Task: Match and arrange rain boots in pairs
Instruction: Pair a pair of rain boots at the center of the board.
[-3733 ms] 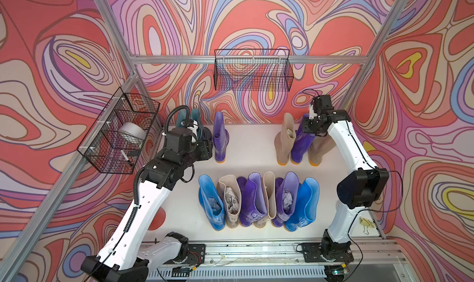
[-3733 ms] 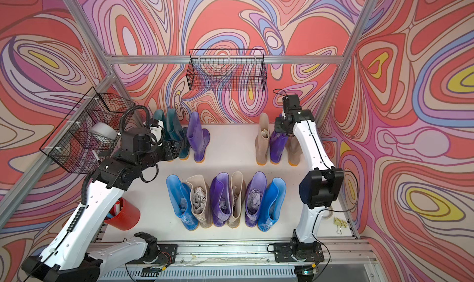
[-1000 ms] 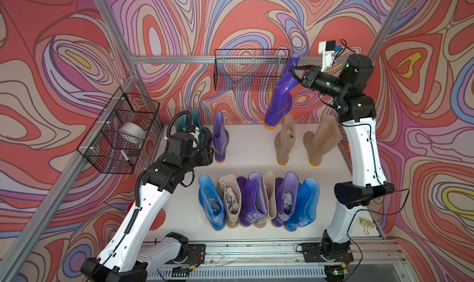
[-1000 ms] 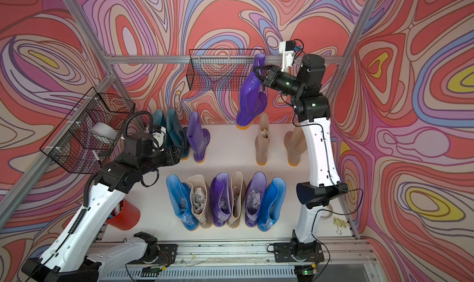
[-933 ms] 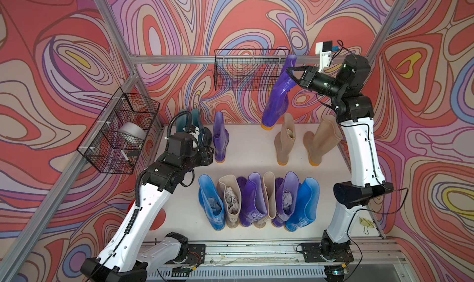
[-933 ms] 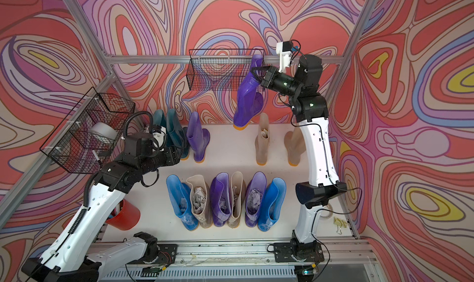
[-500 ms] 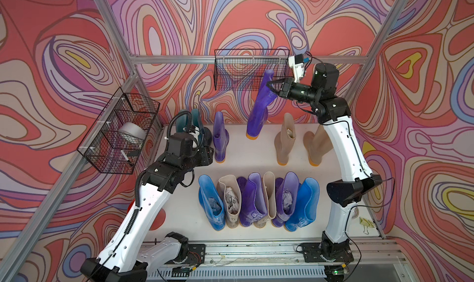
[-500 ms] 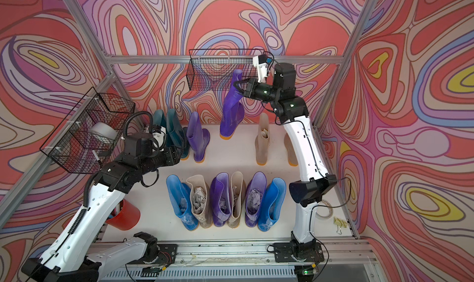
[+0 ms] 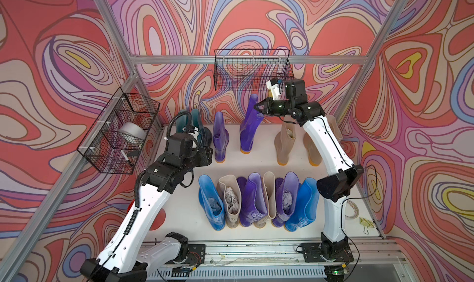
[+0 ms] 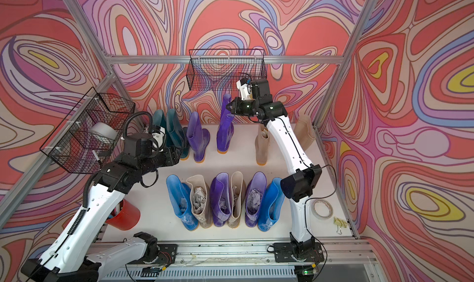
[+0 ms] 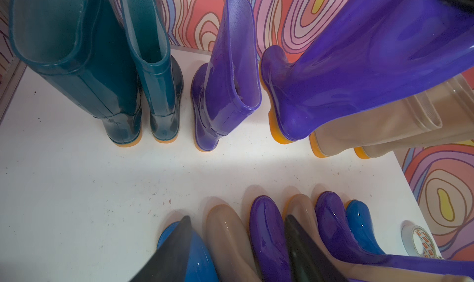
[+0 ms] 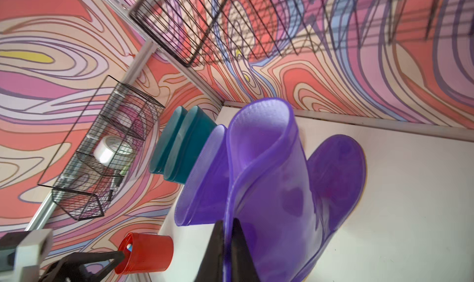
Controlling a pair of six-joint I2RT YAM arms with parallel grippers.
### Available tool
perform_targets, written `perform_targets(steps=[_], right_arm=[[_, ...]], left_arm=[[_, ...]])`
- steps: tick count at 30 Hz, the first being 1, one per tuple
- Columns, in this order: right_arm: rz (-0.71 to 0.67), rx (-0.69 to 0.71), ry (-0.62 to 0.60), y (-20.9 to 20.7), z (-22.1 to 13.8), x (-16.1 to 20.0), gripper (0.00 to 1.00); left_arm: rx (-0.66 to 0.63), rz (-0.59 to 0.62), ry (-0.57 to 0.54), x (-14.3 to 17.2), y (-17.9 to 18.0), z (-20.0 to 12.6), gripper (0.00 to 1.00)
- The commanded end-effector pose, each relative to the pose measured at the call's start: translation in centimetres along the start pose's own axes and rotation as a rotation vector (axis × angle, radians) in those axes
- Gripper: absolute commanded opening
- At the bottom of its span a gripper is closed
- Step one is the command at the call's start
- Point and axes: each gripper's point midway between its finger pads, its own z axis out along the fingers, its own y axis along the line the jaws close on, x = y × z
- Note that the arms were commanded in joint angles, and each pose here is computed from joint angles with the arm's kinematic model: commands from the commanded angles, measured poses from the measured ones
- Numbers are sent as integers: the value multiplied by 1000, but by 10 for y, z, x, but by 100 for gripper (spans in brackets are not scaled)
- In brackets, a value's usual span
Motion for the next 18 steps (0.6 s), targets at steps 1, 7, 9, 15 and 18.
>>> perform_targets(steps=[1,7,9,15,18], right_arm=[[-69,20,-34,0,8,-6,1],[-75,55,26,-15,32,12,1],[-81,62,37,-17,40,16,1],[-93,77,49,-20,60,24,1],[-97,74,35,-18,65,23,1]], left_arm=[[-17,11,15,7,4,-6,60],[-36,11,21,10,9,-8,60],[-41,9,21,11,10,-8,60],[-50,8,38,16,12,-5,60],[-50,10,50,19,12,-4,60]])
